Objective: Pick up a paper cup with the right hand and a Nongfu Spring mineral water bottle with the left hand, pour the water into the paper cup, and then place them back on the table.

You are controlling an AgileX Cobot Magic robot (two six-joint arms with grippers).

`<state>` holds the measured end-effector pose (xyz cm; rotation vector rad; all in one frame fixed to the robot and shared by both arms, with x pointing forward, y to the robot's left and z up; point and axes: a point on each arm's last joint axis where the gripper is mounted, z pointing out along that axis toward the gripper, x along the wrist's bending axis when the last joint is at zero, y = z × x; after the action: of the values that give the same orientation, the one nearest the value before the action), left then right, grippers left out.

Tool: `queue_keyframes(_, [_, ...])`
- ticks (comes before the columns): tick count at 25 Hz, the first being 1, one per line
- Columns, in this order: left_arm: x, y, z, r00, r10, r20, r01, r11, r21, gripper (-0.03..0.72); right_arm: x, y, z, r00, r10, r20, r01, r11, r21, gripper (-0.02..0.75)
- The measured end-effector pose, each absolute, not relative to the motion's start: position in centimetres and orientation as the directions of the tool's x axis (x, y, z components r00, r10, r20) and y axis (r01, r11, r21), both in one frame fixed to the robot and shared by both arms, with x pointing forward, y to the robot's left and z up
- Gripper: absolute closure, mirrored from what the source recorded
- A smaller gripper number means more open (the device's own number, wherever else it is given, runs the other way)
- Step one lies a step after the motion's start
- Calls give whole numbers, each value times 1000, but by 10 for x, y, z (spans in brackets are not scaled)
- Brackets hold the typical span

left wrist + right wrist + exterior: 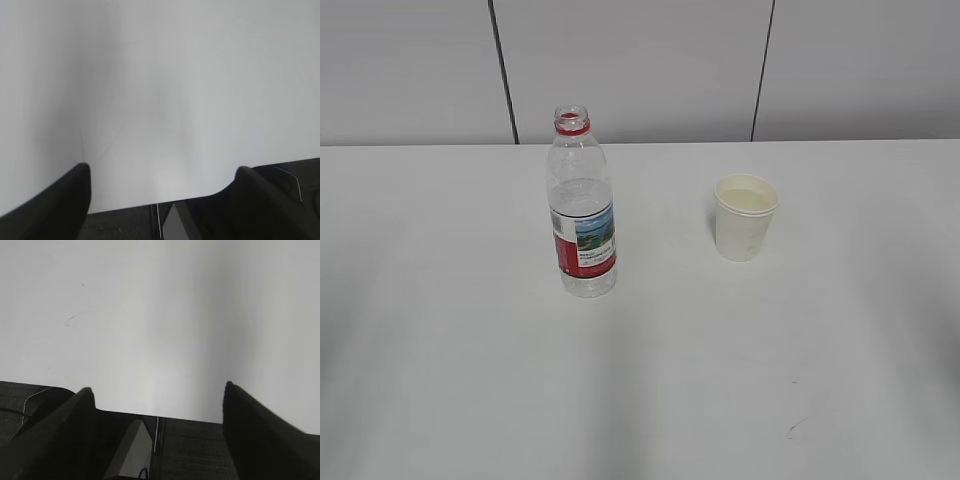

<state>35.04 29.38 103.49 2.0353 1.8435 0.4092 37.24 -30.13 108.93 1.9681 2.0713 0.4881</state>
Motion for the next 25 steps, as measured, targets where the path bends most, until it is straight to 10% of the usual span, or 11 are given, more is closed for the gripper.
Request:
queue_keyframes(16, [312,292,1064,109,994,-29,622,-45,782,169,342,-298,1070,-107,994,20,884,86,459,156])
queue_keyframes(25, [303,293,1068,131,991,17,628,-97,772,169,318,-296,1061,-118,993,0,852,102,513,156])
